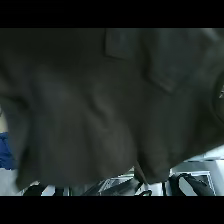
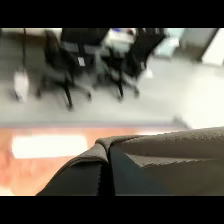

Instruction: Fold the shirts.

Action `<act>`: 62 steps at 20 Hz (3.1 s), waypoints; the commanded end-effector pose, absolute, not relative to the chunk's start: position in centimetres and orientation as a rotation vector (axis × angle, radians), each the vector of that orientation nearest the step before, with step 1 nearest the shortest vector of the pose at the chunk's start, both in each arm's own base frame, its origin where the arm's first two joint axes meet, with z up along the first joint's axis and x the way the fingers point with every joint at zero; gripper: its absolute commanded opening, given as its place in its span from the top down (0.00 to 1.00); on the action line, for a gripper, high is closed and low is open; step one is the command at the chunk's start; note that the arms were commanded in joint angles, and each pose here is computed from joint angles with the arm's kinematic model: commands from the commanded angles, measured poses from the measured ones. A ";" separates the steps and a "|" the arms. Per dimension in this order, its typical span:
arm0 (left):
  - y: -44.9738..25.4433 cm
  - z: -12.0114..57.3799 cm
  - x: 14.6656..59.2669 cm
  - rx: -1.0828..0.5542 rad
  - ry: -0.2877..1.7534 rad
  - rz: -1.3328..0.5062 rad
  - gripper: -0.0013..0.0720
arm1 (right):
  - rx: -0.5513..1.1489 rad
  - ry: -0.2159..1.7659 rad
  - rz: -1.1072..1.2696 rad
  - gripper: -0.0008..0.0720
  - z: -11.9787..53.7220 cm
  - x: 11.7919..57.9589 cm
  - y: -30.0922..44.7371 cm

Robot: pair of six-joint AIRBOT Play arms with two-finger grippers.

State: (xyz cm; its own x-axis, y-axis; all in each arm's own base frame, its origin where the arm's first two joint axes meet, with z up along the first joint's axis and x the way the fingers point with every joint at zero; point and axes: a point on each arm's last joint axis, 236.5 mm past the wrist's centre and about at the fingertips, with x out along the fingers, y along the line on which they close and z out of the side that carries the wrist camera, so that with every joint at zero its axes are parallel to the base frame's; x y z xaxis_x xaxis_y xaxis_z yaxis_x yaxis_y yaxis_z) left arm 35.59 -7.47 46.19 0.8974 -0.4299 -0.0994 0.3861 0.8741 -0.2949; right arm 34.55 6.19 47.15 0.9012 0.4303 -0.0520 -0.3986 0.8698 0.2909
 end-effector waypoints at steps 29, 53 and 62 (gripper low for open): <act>-3.1 -0.3 38.8 -0.572 1.546 -0.383 0.03 | 0.608 1.208 0.195 0.65 0.3 39.6 -2.9; -6.4 -9.9 27.7 -0.592 1.676 -0.346 0.96 | 0.922 1.387 0.193 0.39 -11.9 30.8 0.4; -7.9 2.6 35.3 -0.566 1.258 -0.466 0.96 | 0.745 1.122 0.535 0.97 2.7 37.5 5.8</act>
State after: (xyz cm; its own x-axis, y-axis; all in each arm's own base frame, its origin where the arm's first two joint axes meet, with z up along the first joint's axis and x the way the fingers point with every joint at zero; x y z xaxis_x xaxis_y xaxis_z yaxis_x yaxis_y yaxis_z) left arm 32.21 -6.87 -4.34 0.0737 -0.5839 -0.8085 -0.0978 0.8026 -0.5885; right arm 34.57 4.00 -6.81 0.2438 0.6693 -0.7018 0.1818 0.6793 0.7110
